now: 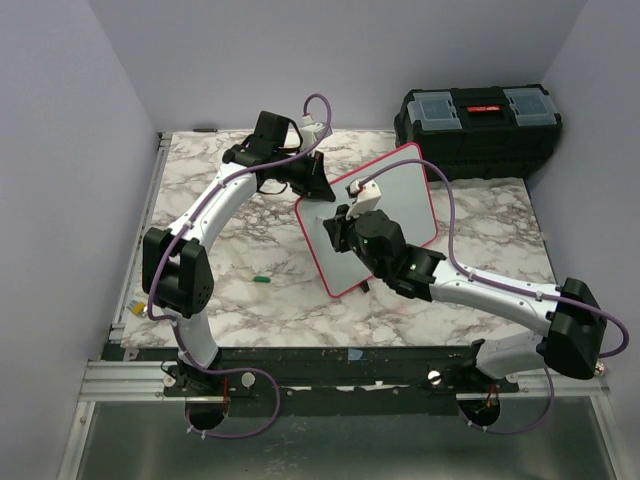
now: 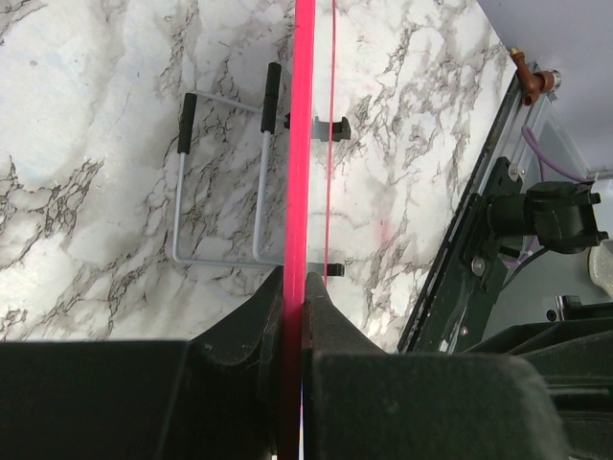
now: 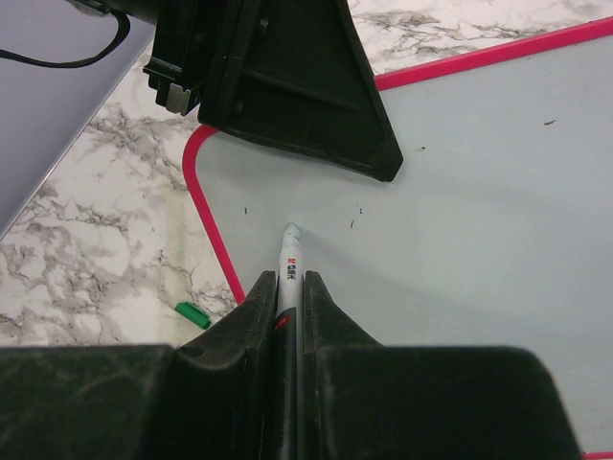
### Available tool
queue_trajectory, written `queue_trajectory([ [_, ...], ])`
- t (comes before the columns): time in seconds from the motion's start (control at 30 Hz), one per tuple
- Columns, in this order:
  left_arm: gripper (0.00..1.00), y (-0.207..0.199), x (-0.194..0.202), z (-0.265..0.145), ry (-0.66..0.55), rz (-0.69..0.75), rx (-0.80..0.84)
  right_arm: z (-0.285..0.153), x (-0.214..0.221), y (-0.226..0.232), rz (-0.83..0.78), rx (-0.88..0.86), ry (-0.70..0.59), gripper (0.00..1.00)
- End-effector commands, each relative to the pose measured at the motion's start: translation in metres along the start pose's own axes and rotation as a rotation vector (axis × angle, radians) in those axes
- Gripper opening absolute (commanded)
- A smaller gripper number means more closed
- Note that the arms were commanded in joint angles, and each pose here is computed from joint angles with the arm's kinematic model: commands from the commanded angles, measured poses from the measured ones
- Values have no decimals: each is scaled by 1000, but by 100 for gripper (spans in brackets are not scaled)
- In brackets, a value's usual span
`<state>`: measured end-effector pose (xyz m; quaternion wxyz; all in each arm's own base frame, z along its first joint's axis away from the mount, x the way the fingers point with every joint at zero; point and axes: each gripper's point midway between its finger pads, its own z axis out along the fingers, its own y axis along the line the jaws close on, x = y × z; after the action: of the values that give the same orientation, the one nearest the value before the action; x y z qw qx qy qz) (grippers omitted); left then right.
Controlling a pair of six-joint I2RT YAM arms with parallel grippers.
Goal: Write a sentence on the whiteboard
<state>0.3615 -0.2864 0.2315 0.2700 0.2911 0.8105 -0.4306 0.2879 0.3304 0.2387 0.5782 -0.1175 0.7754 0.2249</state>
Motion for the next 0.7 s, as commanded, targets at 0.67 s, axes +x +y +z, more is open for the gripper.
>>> queue_trajectory([
  [0.67, 0, 20, -1, -3, -10, 71, -138, -5, 32, -16, 15, 56, 56, 1],
])
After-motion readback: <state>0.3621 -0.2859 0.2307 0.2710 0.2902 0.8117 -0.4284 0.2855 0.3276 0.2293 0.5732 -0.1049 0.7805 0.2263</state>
